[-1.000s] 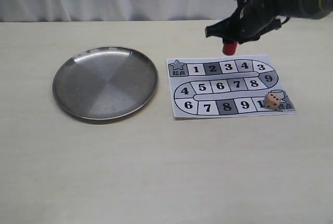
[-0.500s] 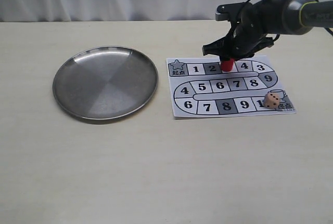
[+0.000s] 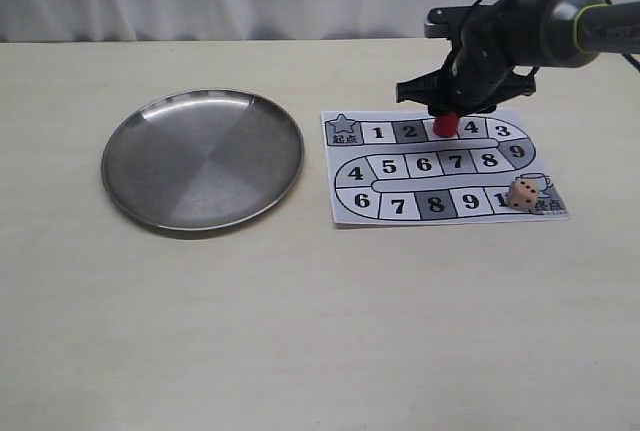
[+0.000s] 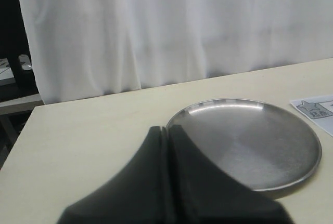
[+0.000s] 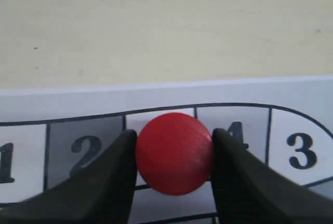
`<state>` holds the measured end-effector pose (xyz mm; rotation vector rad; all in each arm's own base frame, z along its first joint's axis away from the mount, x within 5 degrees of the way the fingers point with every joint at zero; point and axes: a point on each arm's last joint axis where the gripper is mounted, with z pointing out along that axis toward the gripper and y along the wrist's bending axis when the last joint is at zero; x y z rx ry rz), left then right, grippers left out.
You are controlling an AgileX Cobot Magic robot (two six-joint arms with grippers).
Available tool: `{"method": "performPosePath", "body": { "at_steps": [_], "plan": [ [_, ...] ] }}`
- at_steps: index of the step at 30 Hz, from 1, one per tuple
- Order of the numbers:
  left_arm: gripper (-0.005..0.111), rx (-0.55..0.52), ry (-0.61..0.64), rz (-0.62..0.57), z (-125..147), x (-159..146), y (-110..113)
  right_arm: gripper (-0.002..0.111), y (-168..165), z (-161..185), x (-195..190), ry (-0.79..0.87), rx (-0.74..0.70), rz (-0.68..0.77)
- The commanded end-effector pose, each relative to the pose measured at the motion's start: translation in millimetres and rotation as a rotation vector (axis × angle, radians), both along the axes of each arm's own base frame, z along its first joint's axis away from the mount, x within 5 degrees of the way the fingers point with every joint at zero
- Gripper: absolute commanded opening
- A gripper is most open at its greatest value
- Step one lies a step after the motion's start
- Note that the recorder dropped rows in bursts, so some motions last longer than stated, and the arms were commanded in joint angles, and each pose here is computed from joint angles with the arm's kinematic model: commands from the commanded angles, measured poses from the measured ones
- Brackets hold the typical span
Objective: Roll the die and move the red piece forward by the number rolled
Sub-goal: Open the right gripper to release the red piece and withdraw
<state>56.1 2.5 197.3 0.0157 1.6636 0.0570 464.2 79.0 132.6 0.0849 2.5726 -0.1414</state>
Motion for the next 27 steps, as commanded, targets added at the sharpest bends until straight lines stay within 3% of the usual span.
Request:
{"method": "performPosePath", "body": {
  "at_steps": [1, 6, 15, 24, 27],
  "plan": [
    [0.0, -0.001, -0.008, -0.004, 0, 0, 0, 0.016, -13, -7, -4, 0.038, -0.063, -0.125],
    [0.0, -0.001, -0.008, -0.004, 0, 0, 0, 0.028, -9, -7, -4, 0.033, -0.047, -0.123],
    [0.0, -0.001, -0.008, -0.004, 0, 0, 0, 0.027, 3, -6, 1, -0.014, 0.115, -0.108],
    [0.0, -0.001, -0.008, -0.004, 0, 0, 0, 0.028, 2, -7, -1, 0.013, 0.096, -0.105],
    [0.0, -0.001, -0.008, -0.004, 0, 0, 0, 0.033, 2, -7, -1, 0.013, 0.097, -0.107]
  ]
}}
